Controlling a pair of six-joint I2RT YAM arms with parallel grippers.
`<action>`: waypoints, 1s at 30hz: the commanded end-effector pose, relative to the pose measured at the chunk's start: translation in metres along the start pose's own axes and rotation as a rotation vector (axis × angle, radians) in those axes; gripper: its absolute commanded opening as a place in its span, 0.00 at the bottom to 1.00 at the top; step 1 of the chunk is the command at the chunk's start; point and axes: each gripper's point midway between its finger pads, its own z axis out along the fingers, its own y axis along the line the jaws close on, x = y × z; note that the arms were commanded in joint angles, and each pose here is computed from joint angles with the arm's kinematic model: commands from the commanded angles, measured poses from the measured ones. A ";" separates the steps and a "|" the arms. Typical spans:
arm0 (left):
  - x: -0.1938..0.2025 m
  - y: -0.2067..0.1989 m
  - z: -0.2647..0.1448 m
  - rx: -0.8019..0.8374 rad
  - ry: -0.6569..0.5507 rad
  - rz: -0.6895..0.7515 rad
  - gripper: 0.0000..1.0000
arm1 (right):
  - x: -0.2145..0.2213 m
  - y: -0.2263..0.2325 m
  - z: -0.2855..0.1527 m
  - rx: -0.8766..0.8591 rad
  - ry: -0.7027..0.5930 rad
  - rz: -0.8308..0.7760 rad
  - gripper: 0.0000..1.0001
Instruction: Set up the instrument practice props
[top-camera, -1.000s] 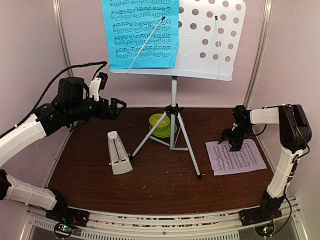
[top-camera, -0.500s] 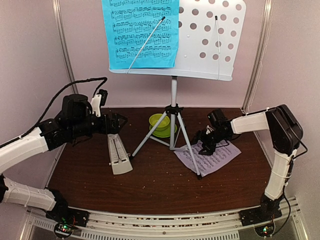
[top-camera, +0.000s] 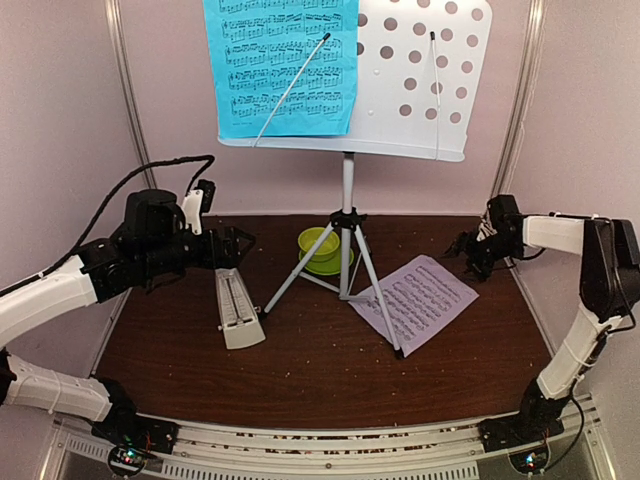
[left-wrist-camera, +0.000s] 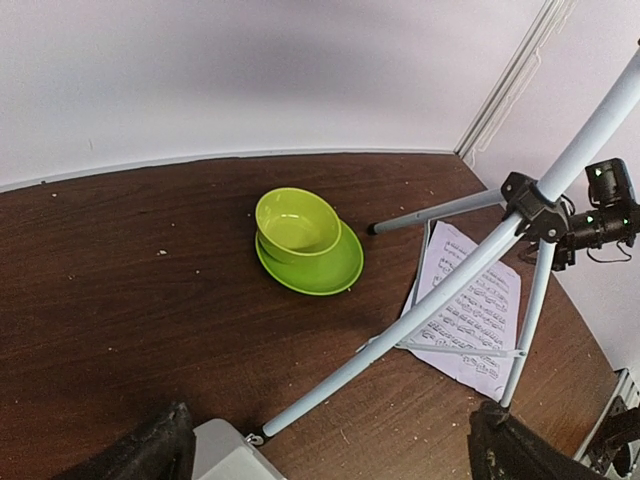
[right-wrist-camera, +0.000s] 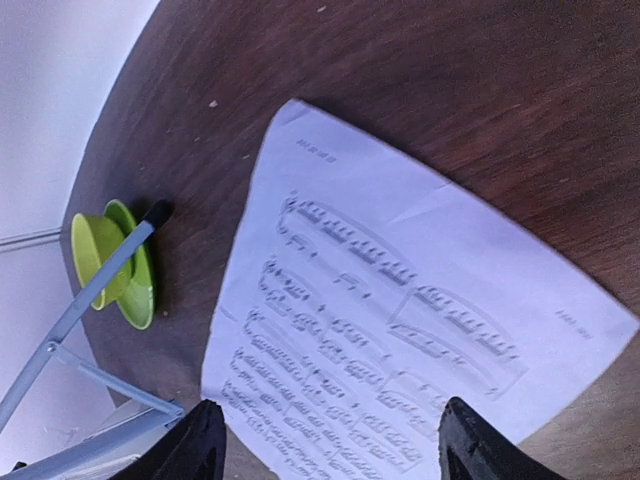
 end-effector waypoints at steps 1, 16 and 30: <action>-0.012 -0.008 0.000 0.031 -0.051 0.000 0.98 | -0.019 -0.043 -0.009 0.144 0.009 -0.033 0.74; -0.016 -0.010 0.001 0.031 -0.047 0.022 0.98 | -0.057 -0.094 0.020 0.410 0.224 -0.121 0.72; -0.024 -0.015 0.014 0.038 -0.046 0.047 0.98 | -0.012 -0.088 0.052 0.264 0.383 -0.030 0.75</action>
